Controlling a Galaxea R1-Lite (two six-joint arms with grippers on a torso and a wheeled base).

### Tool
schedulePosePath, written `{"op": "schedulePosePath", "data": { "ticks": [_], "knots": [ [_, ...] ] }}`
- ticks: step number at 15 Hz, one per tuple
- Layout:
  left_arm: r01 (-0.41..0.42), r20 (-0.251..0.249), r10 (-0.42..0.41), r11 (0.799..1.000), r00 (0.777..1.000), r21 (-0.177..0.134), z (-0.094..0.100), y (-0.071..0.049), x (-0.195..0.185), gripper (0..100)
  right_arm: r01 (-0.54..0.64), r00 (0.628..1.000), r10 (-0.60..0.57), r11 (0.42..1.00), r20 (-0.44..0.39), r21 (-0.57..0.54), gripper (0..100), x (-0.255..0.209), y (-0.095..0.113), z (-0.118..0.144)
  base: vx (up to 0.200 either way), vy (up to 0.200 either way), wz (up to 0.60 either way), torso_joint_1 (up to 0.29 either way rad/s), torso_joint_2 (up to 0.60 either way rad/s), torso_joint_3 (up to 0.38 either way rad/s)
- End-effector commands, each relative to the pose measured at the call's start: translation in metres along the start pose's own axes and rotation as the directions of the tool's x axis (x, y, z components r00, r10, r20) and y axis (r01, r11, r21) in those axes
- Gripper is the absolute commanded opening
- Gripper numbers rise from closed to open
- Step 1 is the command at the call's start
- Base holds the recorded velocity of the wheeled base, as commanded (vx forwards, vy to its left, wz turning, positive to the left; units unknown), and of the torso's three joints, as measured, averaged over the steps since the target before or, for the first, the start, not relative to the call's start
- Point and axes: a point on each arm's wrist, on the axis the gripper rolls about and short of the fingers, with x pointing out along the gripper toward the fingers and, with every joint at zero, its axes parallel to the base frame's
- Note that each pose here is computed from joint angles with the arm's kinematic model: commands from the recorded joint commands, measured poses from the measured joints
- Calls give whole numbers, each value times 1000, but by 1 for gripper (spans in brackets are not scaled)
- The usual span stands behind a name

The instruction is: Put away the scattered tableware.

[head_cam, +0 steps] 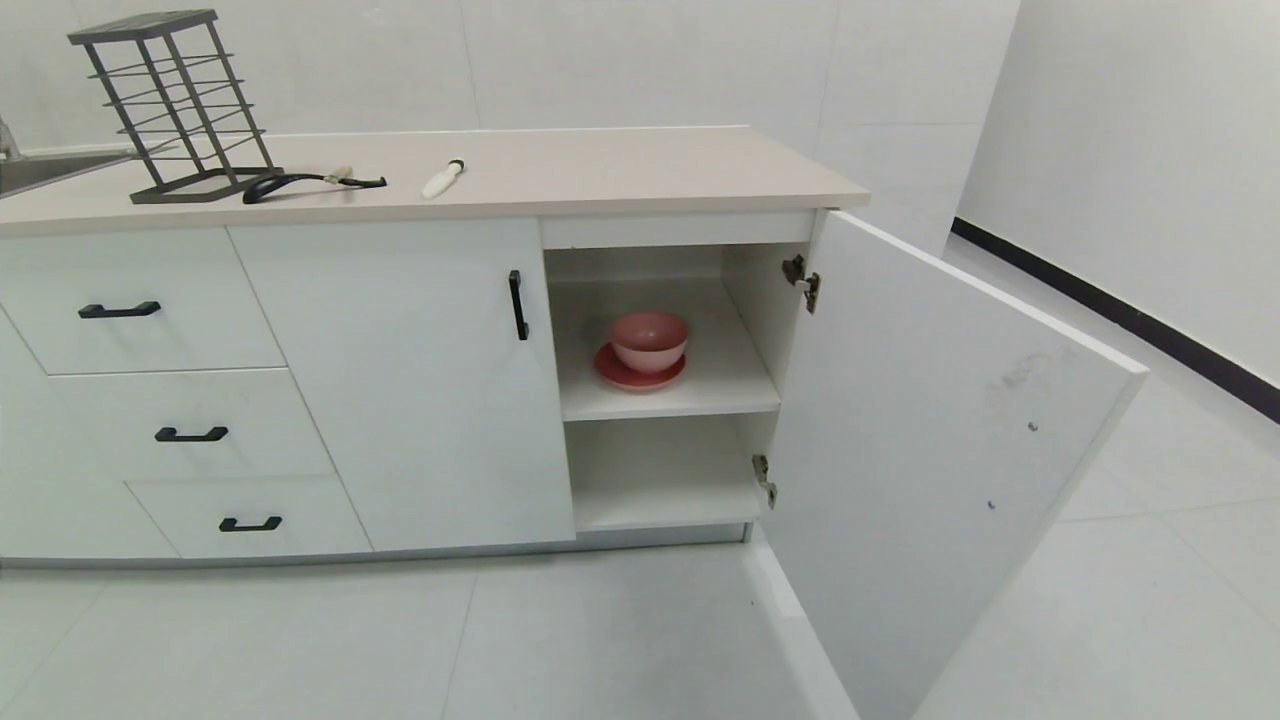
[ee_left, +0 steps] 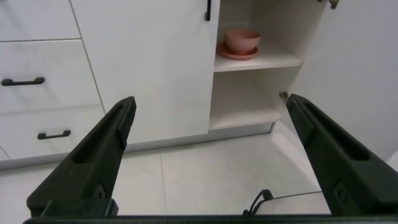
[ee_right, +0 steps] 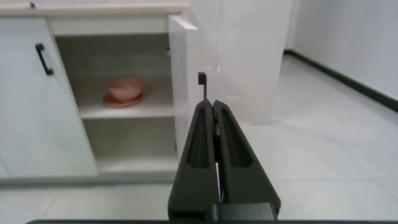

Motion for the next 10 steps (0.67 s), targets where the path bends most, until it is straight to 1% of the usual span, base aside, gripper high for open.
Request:
{"op": "schedulePosePath", "data": {
  "ticks": [1,2,3,4,7,10],
  "knots": [
    [0,0,0,1000,1000,0,0,0,0,100,-75,969,77,997,-233,20,0,57,-1,26,0,0,0,0,0,0],
    [0,0,0,1000,1000,0,0,0,0,100,-91,950,91,996,-299,14,0,84,0,28,0,-200,0,2,2,2],
    [-2,0,2,1000,1000,0,0,0,0,100,-90,945,89,996,-314,14,0,94,0,28,0,-200,0,-2,7,7],
    [-2,0,2,1000,1000,-1,0,0,0,100,-88,944,86,996,-320,11,0,114,-1,26,0,-200,0,-2,2,2],
    [-2,-2,2,1000,1000,-3,0,0,0,100,-83,940,82,997,-331,12,0,136,-1,25,0,0,0,0,0,0],
    [-2,-2,2,1000,1000,-3,0,0,0,100,-83,925,80,996,-371,8,0,148,-2,21,0,0,0,0,0,0]
  ]
}}
